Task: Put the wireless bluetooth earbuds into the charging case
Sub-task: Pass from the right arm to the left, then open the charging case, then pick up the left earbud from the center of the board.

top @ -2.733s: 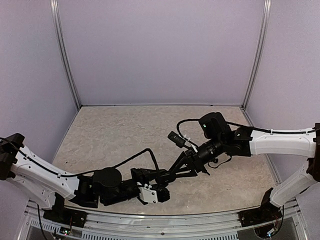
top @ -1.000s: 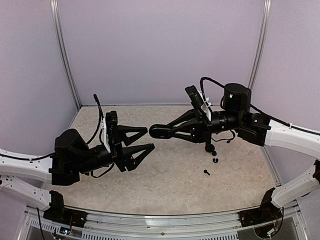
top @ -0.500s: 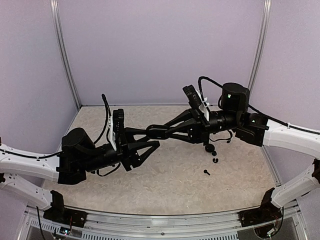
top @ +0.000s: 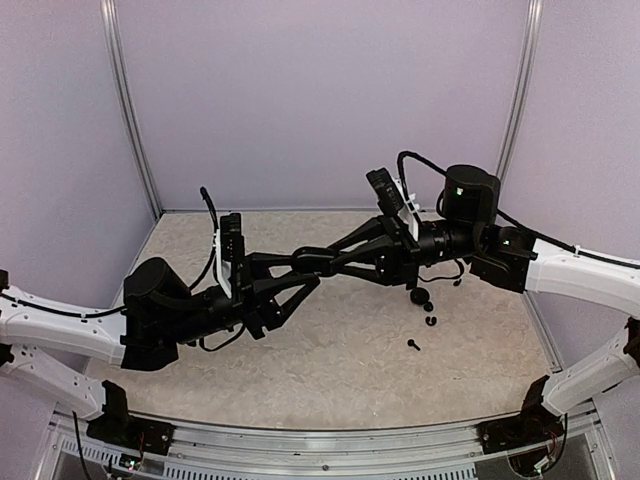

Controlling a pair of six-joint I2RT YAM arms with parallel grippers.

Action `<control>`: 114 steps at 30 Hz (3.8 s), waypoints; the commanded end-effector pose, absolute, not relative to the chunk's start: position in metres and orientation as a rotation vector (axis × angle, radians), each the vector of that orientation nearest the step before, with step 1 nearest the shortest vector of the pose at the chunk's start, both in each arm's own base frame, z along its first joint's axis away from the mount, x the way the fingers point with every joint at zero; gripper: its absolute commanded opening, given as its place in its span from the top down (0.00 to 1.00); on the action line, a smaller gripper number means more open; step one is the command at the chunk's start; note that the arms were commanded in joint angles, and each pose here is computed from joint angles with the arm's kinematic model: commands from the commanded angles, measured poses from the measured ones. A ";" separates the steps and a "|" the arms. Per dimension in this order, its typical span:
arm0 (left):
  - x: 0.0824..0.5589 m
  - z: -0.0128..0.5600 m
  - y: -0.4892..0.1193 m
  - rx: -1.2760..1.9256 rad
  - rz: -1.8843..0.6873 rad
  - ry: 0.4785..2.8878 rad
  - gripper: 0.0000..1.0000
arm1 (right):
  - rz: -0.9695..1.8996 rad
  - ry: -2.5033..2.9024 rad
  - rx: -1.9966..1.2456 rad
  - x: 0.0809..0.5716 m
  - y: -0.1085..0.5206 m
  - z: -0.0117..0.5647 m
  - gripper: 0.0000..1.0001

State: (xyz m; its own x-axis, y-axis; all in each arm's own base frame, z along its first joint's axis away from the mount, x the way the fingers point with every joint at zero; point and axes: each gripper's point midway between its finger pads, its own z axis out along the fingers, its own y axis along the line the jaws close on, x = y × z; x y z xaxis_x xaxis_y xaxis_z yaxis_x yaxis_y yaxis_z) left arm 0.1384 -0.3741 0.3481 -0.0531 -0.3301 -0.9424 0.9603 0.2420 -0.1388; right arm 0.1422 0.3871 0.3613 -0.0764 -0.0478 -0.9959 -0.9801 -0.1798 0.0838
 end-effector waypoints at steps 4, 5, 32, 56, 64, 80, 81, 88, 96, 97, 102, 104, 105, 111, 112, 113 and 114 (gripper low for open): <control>0.138 0.347 -0.374 0.727 -1.233 1.128 0.65 | 1.398 1.155 -1.334 0.137 0.389 0.371 0.88; 0.138 0.347 -0.374 0.726 -1.234 1.126 0.66 | 1.398 1.156 -1.333 0.137 0.389 0.371 0.88; 0.139 0.349 -0.373 0.710 -1.245 1.118 0.68 | 1.407 1.181 -1.345 0.138 0.391 0.363 0.88; 0.128 0.337 -0.374 0.801 -1.213 1.087 0.87 | 1.331 1.264 -1.284 0.157 0.397 0.359 0.47; 0.128 0.329 -0.376 0.834 -1.182 1.093 0.89 | 1.293 1.242 -1.257 0.161 0.393 0.374 0.46; 0.125 0.328 -0.373 0.838 -1.186 1.084 0.90 | 1.228 1.251 -1.212 0.175 0.383 0.385 0.46; 0.126 0.327 -0.372 0.835 -1.184 1.089 0.90 | 1.222 1.245 -1.214 0.174 0.382 0.387 0.46; 0.135 0.319 -0.366 0.803 -1.170 1.124 0.91 | 1.178 1.267 -1.199 0.178 0.369 0.389 0.44; 0.145 0.310 -0.353 0.753 -1.155 1.160 0.91 | 1.046 1.562 -1.087 0.215 0.338 0.329 0.42; 0.147 0.308 -0.351 0.748 -1.149 1.165 0.91 | 1.021 1.609 -1.077 0.220 0.333 0.319 0.42; 0.152 0.301 -0.346 0.732 -1.139 1.183 0.91 | 0.896 1.842 -1.004 0.245 0.299 0.271 0.43; 0.153 0.299 -0.345 0.728 -1.136 1.188 0.91 | 0.839 1.953 -0.950 0.257 0.283 0.249 0.43; 0.153 0.298 -0.345 0.728 -1.135 1.189 0.91 | 0.811 2.007 -0.917 0.262 0.274 0.238 0.44; 0.157 0.295 -0.344 0.722 -1.131 1.191 0.91 | 0.699 2.291 -0.641 0.289 0.220 0.168 0.49; 0.158 0.294 -0.344 0.723 -1.130 1.192 0.91 | 0.686 2.321 -0.602 0.291 0.213 0.159 0.50; 0.158 0.293 -0.344 0.724 -1.130 1.193 0.91 | 0.676 2.349 -0.565 0.293 0.206 0.150 0.50; 0.158 0.292 -0.344 0.724 -1.128 1.193 0.91 | 0.676 2.370 -0.535 0.294 0.202 0.142 0.51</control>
State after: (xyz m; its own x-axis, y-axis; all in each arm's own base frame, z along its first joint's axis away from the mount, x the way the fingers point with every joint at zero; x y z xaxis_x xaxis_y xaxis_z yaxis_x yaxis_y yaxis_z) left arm 0.1558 -0.3482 0.2886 -0.0375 -0.2560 -0.9660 0.9421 0.3132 -0.1196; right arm 0.2904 0.2311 0.1834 -0.6067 -0.2652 -0.7494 -0.6609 0.6920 0.2902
